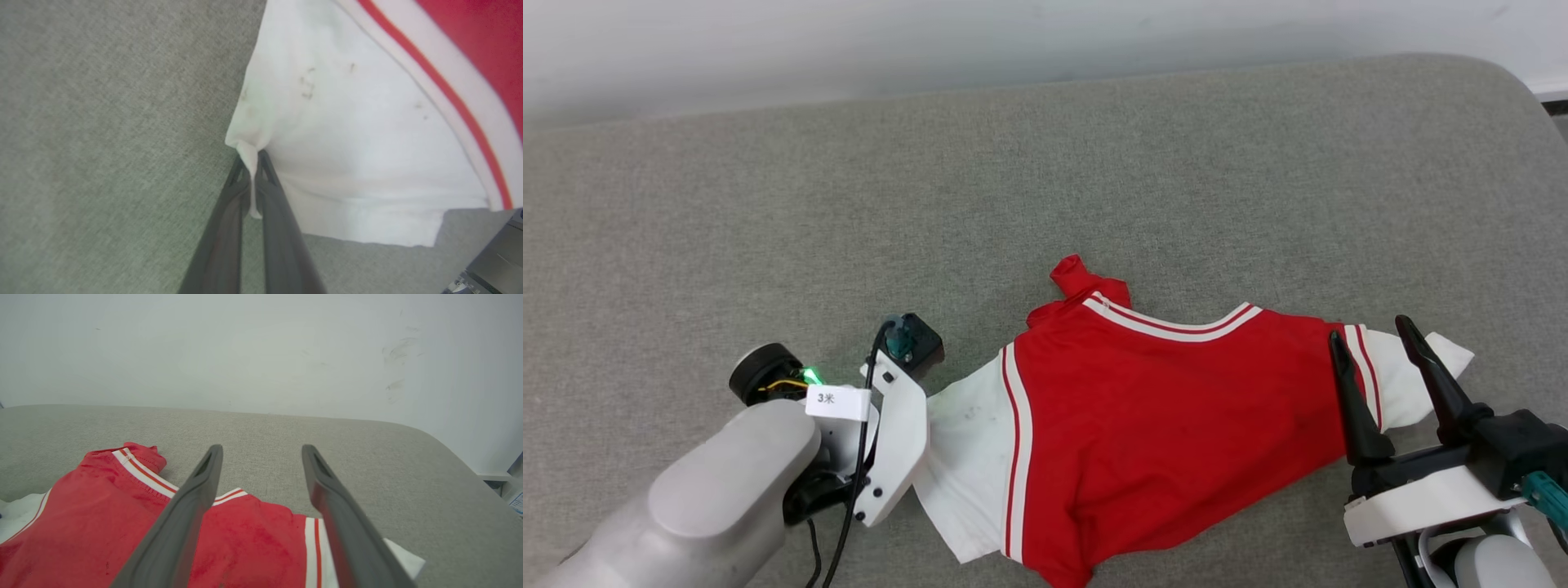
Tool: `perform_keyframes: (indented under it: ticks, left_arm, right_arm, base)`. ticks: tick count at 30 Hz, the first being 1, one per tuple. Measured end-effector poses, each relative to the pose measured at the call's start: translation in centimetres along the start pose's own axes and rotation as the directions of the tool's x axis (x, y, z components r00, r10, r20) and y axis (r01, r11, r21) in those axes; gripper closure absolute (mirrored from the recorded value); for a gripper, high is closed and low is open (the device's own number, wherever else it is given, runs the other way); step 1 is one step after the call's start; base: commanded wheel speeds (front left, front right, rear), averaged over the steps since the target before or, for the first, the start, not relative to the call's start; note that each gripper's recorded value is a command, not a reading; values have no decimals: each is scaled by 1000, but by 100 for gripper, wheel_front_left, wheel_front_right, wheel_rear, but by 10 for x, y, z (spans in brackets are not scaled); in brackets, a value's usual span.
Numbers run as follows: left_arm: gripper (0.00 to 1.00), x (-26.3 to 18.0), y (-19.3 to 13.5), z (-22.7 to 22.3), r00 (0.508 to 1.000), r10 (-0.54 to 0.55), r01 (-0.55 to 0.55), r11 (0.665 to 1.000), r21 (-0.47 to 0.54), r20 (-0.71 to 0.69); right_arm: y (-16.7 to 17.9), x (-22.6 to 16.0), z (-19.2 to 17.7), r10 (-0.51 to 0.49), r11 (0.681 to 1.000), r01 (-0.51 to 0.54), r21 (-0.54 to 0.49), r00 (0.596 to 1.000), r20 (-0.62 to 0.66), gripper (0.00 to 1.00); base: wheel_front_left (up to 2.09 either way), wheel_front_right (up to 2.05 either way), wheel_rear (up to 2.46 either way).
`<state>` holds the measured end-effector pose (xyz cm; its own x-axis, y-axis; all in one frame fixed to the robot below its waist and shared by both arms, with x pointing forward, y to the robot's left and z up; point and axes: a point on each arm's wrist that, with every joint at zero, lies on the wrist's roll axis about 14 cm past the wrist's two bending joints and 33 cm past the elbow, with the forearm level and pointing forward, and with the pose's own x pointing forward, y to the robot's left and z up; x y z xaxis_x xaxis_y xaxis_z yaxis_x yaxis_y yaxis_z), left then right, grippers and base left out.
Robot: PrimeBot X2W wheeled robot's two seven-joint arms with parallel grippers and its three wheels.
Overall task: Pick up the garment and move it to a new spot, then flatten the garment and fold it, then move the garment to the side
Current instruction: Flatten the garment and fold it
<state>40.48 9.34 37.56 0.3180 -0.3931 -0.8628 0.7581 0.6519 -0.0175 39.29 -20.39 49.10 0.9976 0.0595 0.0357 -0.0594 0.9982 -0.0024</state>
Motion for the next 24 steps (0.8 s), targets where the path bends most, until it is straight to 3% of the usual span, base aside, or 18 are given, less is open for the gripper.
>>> perform_keyframes:
  ticks: [5,10,15,24]
  left_arm:
    - [100,-22,23,25,982,86,-78,996,-53,167]
    - [100,-51,54,28,945,202,-160,972,-172,258]
    - [100,-73,88,-3,914,328,-251,919,-304,238]
    - [100,-79,119,-69,893,437,-342,816,-466,108]
  right_arm:
    - [1,-2,6,3,1000,-3,-4,1000,17,0]
    - [7,-3,7,18,1000,-18,0,1000,22,0]
    - [12,0,8,37,999,-37,-2,999,27,0]
    - [11,3,-4,43,999,-43,-15,999,-10,0]
  base:
    - [0,0,0]
    - [0,0,0]
    - [0,0,0]
    - [0,0,0]
